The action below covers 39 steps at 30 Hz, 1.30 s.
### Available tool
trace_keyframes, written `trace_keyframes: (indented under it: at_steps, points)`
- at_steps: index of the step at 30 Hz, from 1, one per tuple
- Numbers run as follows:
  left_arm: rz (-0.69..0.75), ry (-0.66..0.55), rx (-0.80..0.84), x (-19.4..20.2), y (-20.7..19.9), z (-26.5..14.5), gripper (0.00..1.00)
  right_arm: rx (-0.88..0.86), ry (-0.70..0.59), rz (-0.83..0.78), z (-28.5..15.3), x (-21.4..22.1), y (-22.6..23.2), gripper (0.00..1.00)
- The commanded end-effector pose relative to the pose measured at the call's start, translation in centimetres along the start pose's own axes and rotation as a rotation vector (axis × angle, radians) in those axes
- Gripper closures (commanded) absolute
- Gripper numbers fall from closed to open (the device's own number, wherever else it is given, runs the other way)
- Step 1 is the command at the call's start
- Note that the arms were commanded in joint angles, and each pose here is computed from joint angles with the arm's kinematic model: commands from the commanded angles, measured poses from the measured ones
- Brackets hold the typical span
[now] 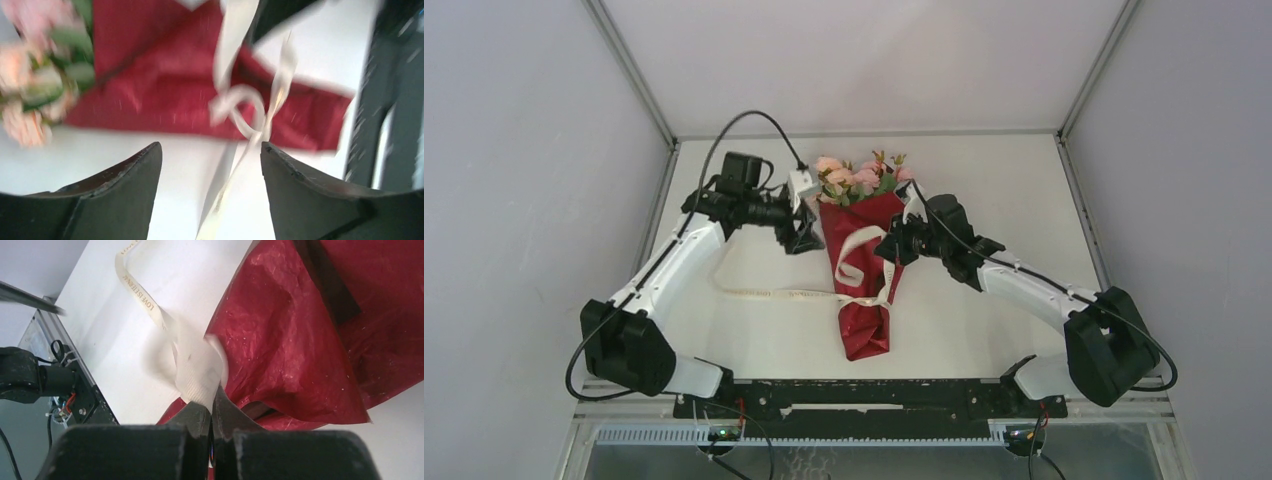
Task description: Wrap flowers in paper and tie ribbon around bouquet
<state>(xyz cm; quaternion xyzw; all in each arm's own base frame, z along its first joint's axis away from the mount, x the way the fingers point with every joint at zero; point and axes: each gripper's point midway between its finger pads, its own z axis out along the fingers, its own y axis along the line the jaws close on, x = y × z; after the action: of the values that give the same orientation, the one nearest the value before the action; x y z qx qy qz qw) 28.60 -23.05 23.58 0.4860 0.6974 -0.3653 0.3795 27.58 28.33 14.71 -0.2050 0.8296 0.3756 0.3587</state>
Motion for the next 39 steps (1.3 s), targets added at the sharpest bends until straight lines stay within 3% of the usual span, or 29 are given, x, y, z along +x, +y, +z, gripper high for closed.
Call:
trace_keyframes:
  at_steps: [1,8,16,19,21,23,26,34,36,39]
  points:
    - [0.234,0.416,-0.033,13.2,0.5,-2.2,0.2,-0.063,-0.083,0.005,0.1,-2.7,1.5,1.0]
    - [0.436,0.582,-0.098,19.3,3.0,-0.6,0.0,-0.07,-0.087,0.015,0.3,-2.9,1.5,1.0]
    - [0.518,0.712,-0.128,22.6,4.1,1.5,0.04,-0.068,-0.103,0.016,-0.3,-3.4,1.5,1.0]
    - [0.524,0.75,-0.104,23.7,3.9,1.8,0.13,-0.066,-0.111,0.016,-0.6,-3.7,1.5,1.0]
    - [0.515,0.759,-0.094,23.8,3.6,2.1,0.27,-0.059,-0.113,0.019,-0.8,-3.8,1.2,1.0]
    - [0.502,0.758,-0.07,23.9,3.1,2.3,0.5,-0.051,-0.115,0.021,-1.1,-3.8,1.0,1.0]
    - [0.488,0.789,-0.041,24.3,2.6,2.2,0.98,-0.04,-0.116,0.021,-1.3,-3.9,0.8,1.0]
    - [0.386,0.809,-0.222,22.7,4.3,0.9,1.0,0.028,-0.115,0.079,-1.3,-3.8,-1.1,1.0]
    - [0.35,0.843,-0.311,22.8,5.5,-0.1,1.0,0.146,-0.104,0.169,-2.0,-3.2,-4.1,1.0]
    - [0.273,0.859,-0.45,23.8,7.8,-3.3,1.0,0.398,-0.083,0.43,-5.8,0.7,-12.5,1.0]
